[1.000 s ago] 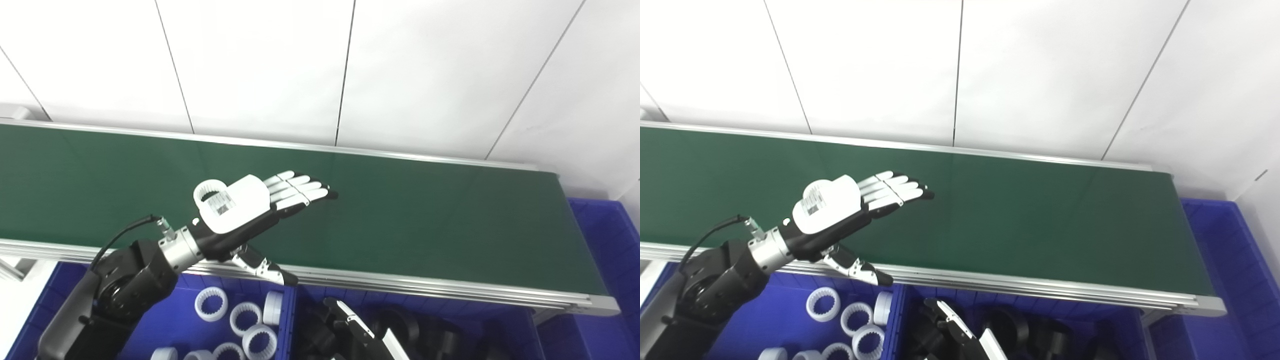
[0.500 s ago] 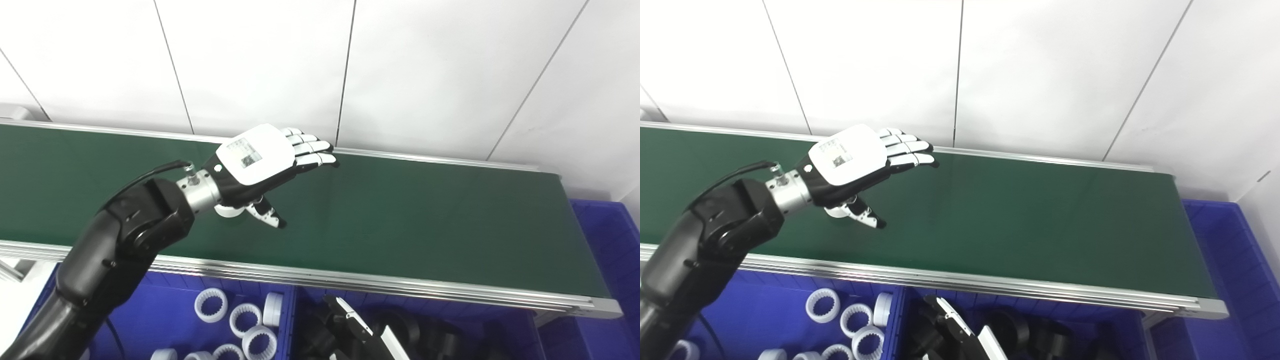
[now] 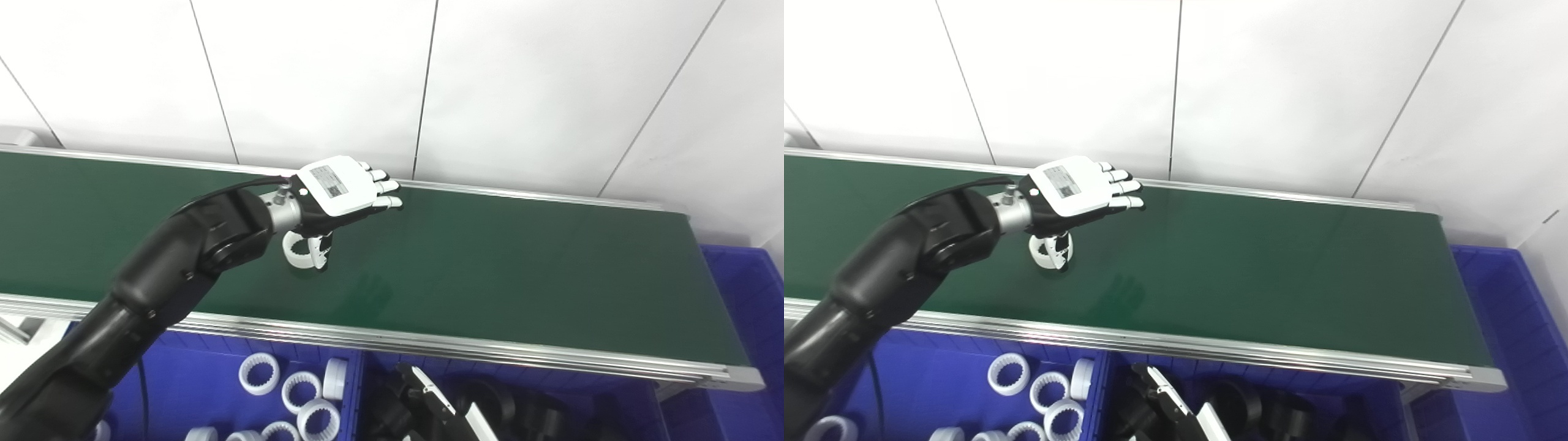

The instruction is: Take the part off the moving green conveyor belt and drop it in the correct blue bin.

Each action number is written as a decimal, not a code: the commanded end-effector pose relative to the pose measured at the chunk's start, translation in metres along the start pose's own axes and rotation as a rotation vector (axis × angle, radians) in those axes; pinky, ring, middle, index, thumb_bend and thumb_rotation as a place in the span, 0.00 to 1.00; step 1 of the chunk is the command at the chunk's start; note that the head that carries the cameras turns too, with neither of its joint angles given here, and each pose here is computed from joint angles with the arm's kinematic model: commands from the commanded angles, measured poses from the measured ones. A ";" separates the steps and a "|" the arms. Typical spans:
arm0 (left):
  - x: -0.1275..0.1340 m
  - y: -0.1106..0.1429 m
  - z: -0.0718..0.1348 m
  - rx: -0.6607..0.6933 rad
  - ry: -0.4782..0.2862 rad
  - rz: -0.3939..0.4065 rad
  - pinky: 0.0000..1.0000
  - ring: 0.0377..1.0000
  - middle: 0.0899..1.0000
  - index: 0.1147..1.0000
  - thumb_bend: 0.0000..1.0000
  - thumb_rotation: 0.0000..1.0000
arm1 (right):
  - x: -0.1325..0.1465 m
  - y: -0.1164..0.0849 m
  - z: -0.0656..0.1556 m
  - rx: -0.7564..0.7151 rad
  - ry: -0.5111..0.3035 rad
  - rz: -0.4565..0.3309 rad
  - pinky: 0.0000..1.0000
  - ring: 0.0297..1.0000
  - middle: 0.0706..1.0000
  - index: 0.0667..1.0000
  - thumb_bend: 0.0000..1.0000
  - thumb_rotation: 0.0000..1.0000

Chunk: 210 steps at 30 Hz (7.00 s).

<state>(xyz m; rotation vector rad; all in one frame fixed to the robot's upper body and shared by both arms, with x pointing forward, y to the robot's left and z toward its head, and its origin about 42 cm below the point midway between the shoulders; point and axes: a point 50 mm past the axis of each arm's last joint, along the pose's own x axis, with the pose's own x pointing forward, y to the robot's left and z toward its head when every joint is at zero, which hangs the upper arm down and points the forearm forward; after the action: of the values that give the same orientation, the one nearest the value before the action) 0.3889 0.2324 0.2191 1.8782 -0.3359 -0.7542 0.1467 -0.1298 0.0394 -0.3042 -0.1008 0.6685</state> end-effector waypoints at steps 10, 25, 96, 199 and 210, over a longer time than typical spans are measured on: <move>0.032 -0.012 -0.029 0.006 0.096 0.004 0.81 0.97 0.99 0.92 1.00 0.13 | -0.005 0.000 0.014 0.002 -0.085 -0.036 0.88 0.94 0.96 0.95 0.40 0.93; 0.060 -0.063 -0.042 -0.199 0.136 -0.035 0.42 0.64 0.85 0.80 0.92 0.01 | -0.009 -0.001 0.018 -0.009 -0.074 -0.038 0.87 0.93 0.97 0.95 0.40 0.95; 0.097 -0.021 0.073 -0.882 -0.091 0.499 0.10 0.12 0.42 0.07 0.55 0.00 | 0.007 0.002 0.024 0.003 -0.048 -0.087 0.84 0.91 0.94 0.92 0.39 0.94; -0.165 -0.150 0.118 -1.435 -0.193 0.331 0.92 0.97 1.00 0.97 0.60 0.77 | 0.013 -0.025 0.042 -0.035 -0.037 -0.091 0.86 0.92 0.94 0.93 0.41 0.95; -0.147 -0.159 0.155 -1.483 -0.217 0.410 0.94 0.99 1.00 0.99 0.47 0.87 | 0.007 -0.004 0.021 -0.043 -0.037 -0.089 0.86 0.92 0.95 0.94 0.44 0.97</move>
<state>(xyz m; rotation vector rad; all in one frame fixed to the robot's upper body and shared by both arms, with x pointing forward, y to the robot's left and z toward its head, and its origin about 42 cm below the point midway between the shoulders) 0.1630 0.2664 0.0848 0.3072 -0.1342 -0.6201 0.1547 -0.1293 0.0547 -0.3508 -0.0789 0.5929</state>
